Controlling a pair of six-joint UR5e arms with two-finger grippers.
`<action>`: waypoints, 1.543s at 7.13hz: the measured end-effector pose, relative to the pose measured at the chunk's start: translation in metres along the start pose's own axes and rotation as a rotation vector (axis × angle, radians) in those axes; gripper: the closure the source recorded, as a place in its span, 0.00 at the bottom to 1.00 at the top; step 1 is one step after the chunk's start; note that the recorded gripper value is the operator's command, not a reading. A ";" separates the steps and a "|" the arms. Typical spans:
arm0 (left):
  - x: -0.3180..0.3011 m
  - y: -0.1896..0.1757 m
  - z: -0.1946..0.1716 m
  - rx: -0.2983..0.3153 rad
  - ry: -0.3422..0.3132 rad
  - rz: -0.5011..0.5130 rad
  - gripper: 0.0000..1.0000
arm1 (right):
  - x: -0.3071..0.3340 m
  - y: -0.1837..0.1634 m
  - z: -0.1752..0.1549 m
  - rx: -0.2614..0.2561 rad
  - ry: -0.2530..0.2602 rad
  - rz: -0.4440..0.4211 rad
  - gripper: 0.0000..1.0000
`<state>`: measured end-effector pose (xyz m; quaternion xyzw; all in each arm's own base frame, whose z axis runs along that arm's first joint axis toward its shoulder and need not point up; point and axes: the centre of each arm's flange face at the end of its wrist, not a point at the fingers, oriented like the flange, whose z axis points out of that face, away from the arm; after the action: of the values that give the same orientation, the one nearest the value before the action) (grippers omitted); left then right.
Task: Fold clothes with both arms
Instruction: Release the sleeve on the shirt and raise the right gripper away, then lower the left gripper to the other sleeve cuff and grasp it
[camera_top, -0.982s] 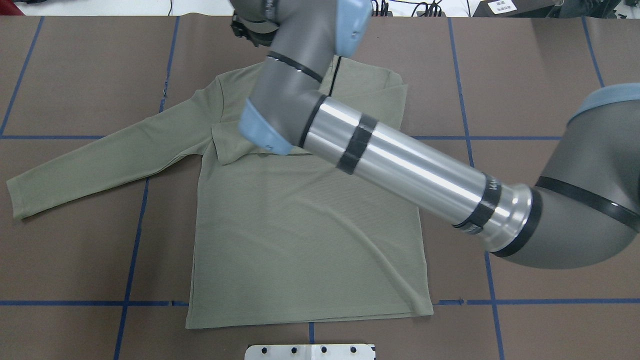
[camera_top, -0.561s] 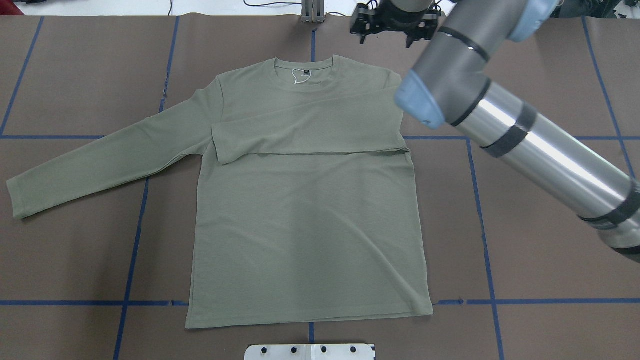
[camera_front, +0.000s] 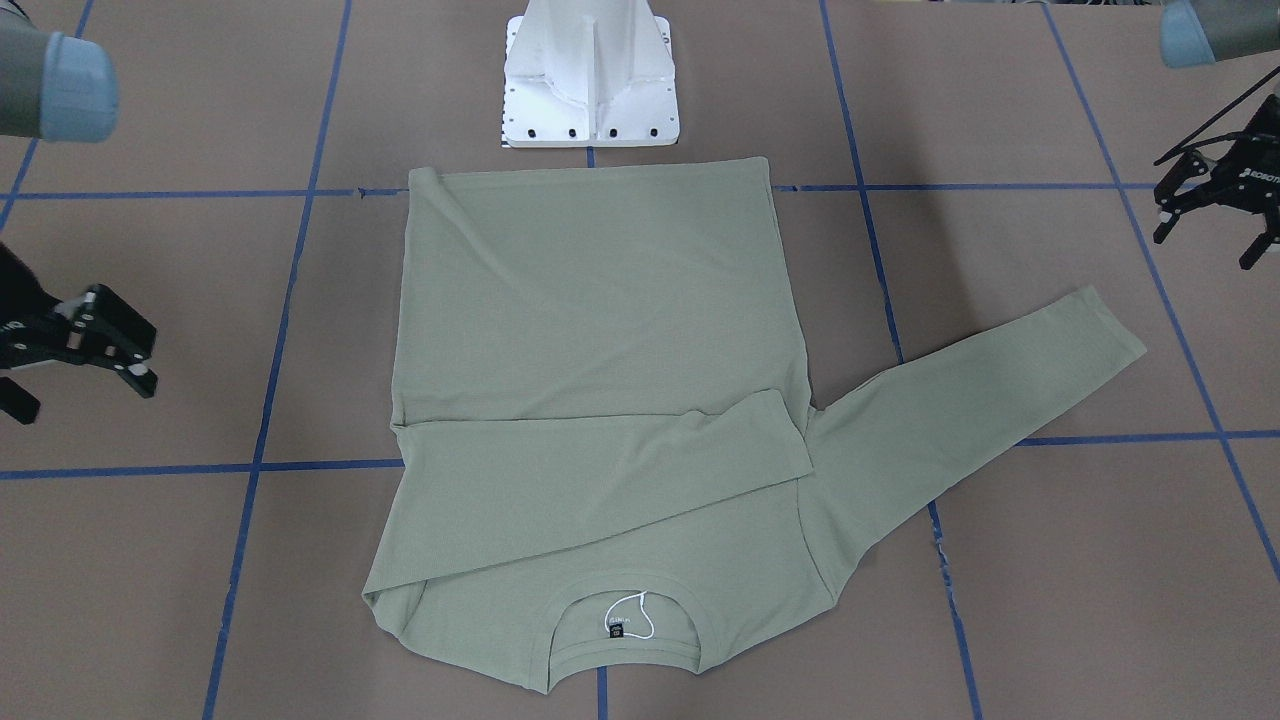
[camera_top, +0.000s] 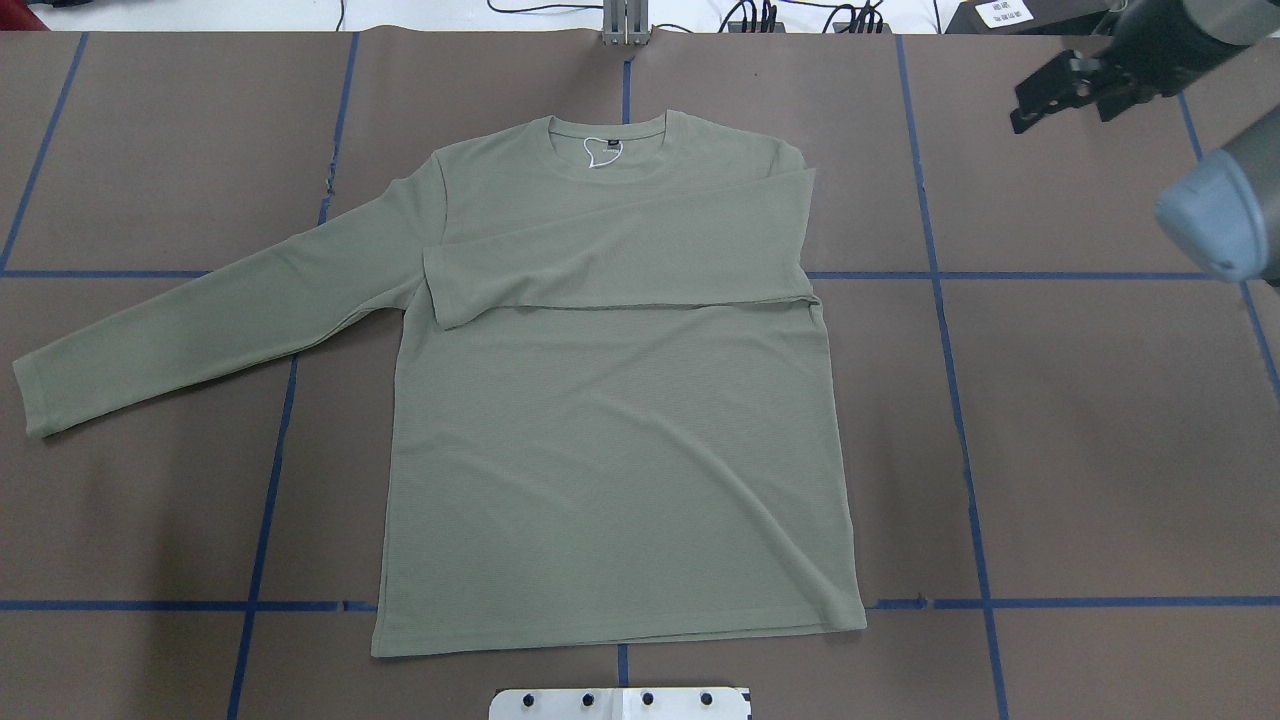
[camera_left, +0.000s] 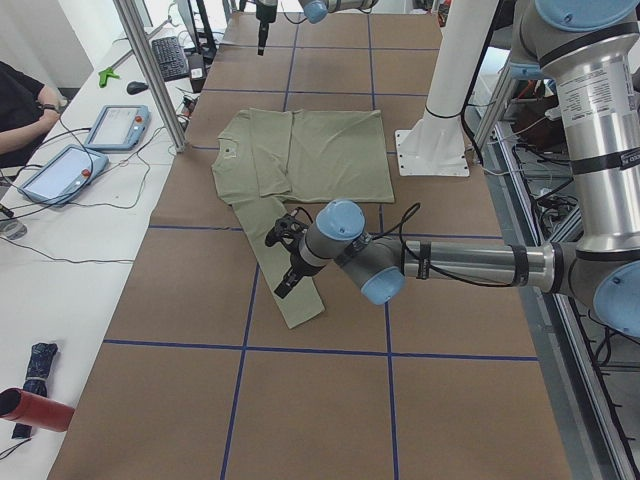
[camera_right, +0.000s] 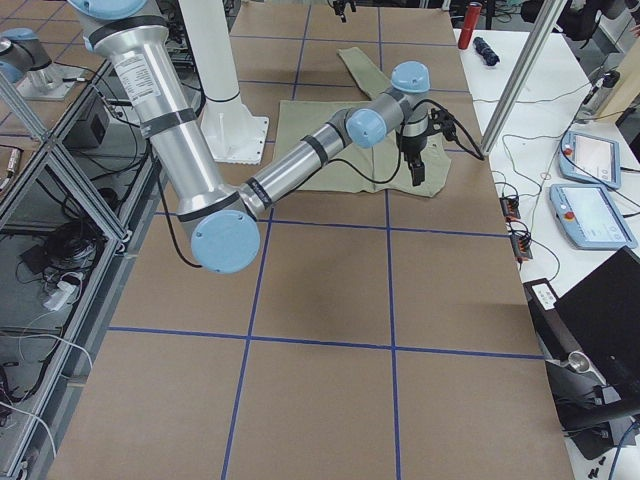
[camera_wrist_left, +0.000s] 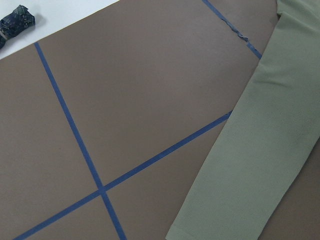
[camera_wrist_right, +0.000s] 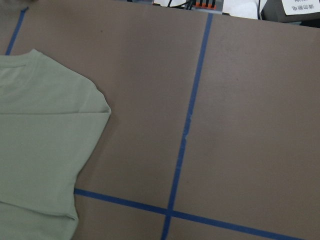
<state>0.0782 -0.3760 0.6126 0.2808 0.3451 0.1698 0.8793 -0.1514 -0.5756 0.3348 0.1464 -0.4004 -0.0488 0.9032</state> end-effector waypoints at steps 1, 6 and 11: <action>0.001 0.016 0.020 -0.010 -0.009 0.028 0.00 | 0.021 0.018 -0.009 -0.001 0.003 -0.012 0.00; 0.037 0.036 0.091 -0.062 -0.017 0.102 0.01 | 0.038 0.036 -0.013 -0.004 0.008 -0.012 0.00; 0.048 0.044 0.113 -0.067 0.013 0.141 0.44 | 0.039 0.036 -0.013 -0.005 0.011 -0.010 0.00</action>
<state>0.1868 -0.3607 0.6832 0.2736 0.3242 0.2445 0.8719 -0.1165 -0.5464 0.3657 0.1464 -0.3945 -0.0534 0.9056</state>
